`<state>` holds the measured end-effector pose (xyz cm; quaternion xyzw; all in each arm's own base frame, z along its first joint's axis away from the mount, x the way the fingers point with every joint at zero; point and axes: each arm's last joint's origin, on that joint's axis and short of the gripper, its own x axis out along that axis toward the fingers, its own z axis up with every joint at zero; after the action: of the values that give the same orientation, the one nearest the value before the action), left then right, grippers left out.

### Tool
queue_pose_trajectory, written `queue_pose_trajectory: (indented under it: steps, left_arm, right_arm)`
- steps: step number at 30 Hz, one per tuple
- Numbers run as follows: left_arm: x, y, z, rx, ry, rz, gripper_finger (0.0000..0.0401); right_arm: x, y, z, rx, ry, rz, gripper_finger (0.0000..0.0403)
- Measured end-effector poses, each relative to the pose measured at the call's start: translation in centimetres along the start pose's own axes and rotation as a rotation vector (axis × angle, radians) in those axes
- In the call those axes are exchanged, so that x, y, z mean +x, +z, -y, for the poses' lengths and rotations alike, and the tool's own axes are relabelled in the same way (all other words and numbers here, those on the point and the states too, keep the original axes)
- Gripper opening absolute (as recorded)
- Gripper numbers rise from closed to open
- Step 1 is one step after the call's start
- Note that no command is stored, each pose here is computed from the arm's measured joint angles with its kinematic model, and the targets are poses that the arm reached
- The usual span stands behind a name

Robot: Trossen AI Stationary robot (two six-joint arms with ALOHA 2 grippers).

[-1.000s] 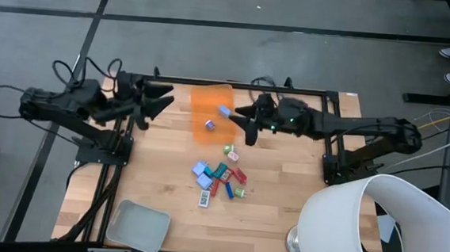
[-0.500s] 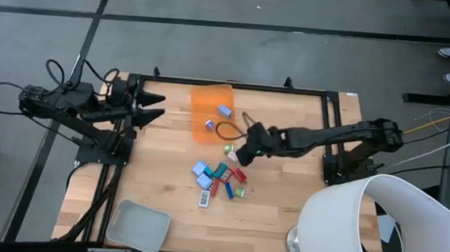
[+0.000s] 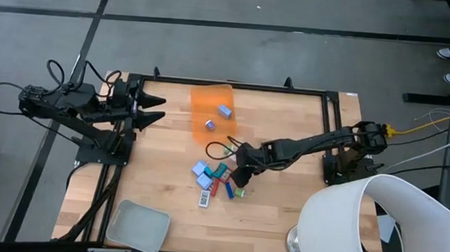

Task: Pick & Place Office items
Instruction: Put the red charger adapter into the orange bin

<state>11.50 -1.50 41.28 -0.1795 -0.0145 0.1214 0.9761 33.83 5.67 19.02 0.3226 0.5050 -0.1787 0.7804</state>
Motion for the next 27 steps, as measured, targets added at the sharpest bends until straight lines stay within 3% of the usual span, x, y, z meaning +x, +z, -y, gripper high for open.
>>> queue_pose_trajectory:
  steps: [13,27]
  left_arm:
    - [0.0,0.0,0.0,-0.001,0.0,0.0,0.0237]
    - [0.0,-0.1,0.1,-0.01,-0.052,-0.027,0.0237]
  right_arm:
    - [0.0,0.1,-0.1,0.027,0.021,-0.006,0.027]
    - [2.0,-0.7,-0.2,0.098,-0.016,-0.057,0.0249]
